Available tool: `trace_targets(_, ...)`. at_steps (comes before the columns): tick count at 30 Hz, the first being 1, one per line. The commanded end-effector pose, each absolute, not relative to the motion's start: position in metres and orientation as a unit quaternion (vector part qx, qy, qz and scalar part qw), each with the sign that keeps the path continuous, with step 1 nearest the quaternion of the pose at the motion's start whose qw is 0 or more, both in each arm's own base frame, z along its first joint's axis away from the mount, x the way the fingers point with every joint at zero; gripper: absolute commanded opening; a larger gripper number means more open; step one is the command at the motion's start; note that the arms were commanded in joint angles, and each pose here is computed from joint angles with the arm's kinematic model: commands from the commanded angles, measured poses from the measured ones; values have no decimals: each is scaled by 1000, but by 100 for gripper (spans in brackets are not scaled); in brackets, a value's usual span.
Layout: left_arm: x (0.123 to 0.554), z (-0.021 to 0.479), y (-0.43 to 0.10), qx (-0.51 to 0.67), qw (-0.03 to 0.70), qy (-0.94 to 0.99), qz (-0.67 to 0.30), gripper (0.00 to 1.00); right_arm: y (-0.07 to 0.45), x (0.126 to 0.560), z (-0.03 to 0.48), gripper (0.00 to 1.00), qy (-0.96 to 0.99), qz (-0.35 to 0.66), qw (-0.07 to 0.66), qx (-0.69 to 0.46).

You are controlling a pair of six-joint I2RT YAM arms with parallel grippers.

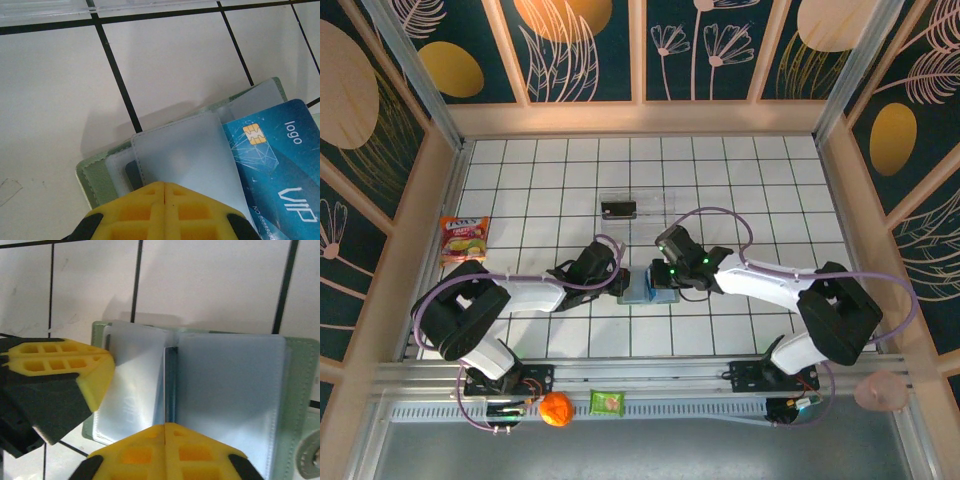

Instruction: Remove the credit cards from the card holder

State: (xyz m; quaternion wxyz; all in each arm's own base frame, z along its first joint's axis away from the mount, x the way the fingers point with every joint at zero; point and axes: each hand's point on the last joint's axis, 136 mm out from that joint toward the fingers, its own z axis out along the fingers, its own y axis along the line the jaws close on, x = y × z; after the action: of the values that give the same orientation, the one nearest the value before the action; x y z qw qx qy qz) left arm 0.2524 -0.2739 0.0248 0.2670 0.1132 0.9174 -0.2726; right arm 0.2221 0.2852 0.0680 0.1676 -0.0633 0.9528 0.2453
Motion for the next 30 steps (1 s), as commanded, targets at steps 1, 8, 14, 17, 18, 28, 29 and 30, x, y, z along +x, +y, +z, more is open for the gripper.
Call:
trace_targets(1,239,5,-264,123,229,934,-245,0,291,221,64,14,950,263,155,-63)
trace_targets(8,240,4,-265,122,229,934,-247,0,284,222,57,20,953,258,149,-53)
trace_targets(14,240,6,-265,122,230,933,-248,0,276,225,51,11,958,240,146,-52)
trace_targets(17,240,7,-265,122,230,933,-248,0,274,226,54,0,957,238,154,-55)
trace_targets(18,240,7,-266,123,230,933,-248,0,274,227,58,0,955,241,161,-58)
trace_targets(28,248,21,-272,129,243,928,-253,0,257,241,113,0,923,256,266,-109)
trace_targets(29,249,26,-274,129,247,925,-256,0,256,244,122,0,916,260,282,-115)
trace_targets(30,251,32,-276,129,253,923,-261,0,254,247,128,0,912,259,296,-120)
